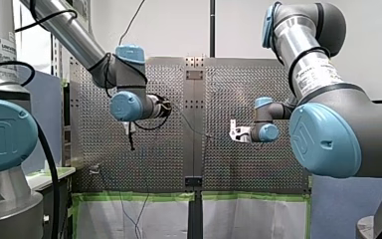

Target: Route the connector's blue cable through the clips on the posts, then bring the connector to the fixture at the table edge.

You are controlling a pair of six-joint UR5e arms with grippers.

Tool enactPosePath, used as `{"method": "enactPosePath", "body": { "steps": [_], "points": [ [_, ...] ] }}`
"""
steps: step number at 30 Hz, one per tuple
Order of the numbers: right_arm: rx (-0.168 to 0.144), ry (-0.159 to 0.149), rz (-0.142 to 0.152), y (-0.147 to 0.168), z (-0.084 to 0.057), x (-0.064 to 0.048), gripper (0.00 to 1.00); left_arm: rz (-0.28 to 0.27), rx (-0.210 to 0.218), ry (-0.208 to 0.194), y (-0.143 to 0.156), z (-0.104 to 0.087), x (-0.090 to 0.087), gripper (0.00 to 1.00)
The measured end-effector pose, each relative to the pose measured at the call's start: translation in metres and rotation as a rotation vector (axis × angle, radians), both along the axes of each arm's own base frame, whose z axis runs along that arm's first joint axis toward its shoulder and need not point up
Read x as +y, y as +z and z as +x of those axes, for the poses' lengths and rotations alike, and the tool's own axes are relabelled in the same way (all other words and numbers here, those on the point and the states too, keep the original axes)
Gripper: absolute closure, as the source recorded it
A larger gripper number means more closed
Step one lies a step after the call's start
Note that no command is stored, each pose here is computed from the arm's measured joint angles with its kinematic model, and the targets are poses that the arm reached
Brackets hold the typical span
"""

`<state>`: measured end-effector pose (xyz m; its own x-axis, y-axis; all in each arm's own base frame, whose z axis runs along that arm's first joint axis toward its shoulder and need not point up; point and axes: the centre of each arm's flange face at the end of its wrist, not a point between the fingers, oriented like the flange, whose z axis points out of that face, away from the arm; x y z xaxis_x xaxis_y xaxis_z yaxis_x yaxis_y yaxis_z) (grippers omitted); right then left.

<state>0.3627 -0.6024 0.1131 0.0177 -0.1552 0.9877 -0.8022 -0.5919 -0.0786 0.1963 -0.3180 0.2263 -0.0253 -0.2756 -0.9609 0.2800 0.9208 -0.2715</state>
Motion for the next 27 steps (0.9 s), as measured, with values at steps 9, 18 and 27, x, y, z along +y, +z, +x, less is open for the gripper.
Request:
{"method": "enactPosePath", "body": {
  "steps": [9, 18, 27],
  "points": [
    [0.012, -0.06, 0.004, 0.014, -0.015, -0.007, 1.0, 0.053, 0.051, -0.017, -0.046, -0.012, 0.011, 0.0],
    [0.009, -0.17, -0.012, 0.059, -0.044, -0.015, 1.0, 0.031, 0.031, -0.029, -0.052, -0.006, 0.007, 0.0],
    [-0.055, -0.282, -0.04, 0.09, -0.068, -0.005, 1.0, 0.037, 0.032, -0.026, -0.052, -0.006, 0.007, 0.0]
  ]
}}
